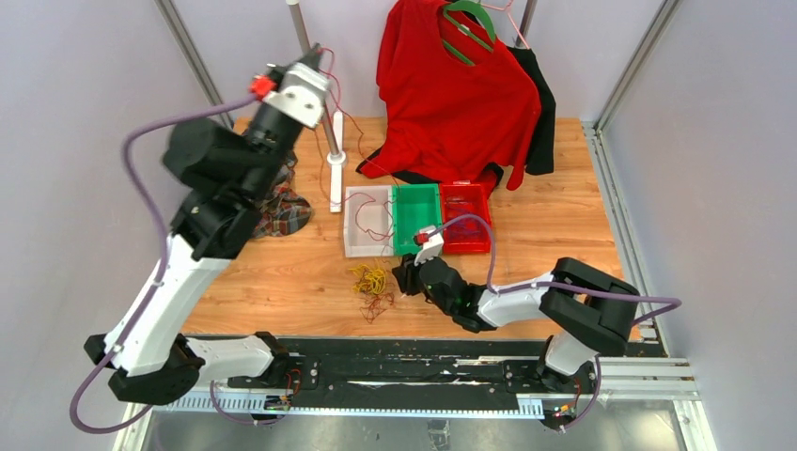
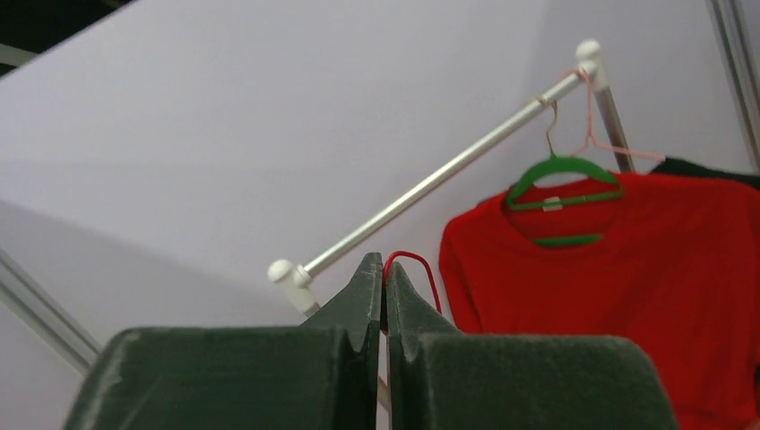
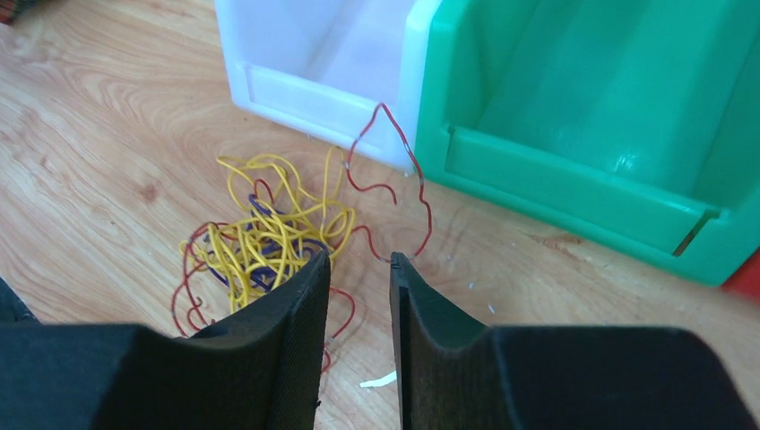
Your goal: Untangle the cables
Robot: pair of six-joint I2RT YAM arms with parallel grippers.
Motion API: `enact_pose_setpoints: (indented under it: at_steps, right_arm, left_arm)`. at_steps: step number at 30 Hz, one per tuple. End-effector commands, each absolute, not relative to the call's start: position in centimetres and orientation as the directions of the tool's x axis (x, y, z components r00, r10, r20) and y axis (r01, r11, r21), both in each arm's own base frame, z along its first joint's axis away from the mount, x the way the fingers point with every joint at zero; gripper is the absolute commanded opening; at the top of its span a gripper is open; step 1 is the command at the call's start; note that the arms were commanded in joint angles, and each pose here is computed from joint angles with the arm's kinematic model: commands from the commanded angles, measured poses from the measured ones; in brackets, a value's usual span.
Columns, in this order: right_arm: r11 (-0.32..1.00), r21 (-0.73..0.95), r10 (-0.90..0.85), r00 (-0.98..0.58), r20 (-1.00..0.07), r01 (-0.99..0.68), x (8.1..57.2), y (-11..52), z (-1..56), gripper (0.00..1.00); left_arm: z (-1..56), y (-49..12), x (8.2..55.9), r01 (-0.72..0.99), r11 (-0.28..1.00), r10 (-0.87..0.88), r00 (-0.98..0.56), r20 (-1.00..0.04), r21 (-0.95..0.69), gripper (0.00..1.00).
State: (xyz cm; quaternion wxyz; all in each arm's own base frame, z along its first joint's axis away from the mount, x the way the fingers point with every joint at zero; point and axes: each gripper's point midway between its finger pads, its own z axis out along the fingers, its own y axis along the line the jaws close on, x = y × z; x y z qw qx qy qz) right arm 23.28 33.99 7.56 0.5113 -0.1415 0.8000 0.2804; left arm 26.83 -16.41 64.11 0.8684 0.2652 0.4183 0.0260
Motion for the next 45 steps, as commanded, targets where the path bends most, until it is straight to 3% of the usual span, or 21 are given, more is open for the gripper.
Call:
enact_pose_setpoints:
  at_steps: [1, 13, 25, 34, 43, 45]
  right_arm:
    - [0.797, 0.347, 0.093, -0.468, -0.879, -0.494, 23.2, 34.3, 6.4, 0.29]
    - [0.812, 0.393, 0.128, -0.525, -0.842, -0.432, 21.8, 31.9, 4.2, 0.07]
    - [0.824, 0.387, 0.146, -0.505, -0.851, -0.414, 21.7, 30.5, 5.9, 0.04]
    - [0.834, 0.384, 0.156, -0.497, -0.853, -0.397, 21.8, 29.9, 6.3, 0.03]
    - [0.841, 0.373, 0.151, -0.492, -0.857, -0.391, 21.9, 29.6, 6.4, 0.02]
    - [0.840, 0.372, 0.151, -0.489, -0.859, -0.394, 21.9, 29.7, 6.5, 0.02]
  left_arm:
    - [61.4, -17.8, 28.4, 0.173, 0.834, 0.313, 0.633, -0.708, 0.524, 0.01]
    - [52.1, -20.1, 33.4, 0.139, 0.740, 0.511, 0.520, -0.685, 0.658, 0.01]
    - [43.0, -21.4, 36.8, 0.206, 0.641, 0.623, 0.424, -0.658, 0.739, 0.00]
    - [38.1, -21.3, 39.1, 0.281, 0.644, 0.646, 0.298, -0.702, 0.712, 0.00]
    - [31.7, -19.4, 40.5, 0.327, 0.609, 0.722, 0.148, -0.676, 0.722, 0.01]
    - [31.4, -18.5, 40.4, 0.314, 0.652, 0.696, 0.114, -0.709, 0.690, 0.00]
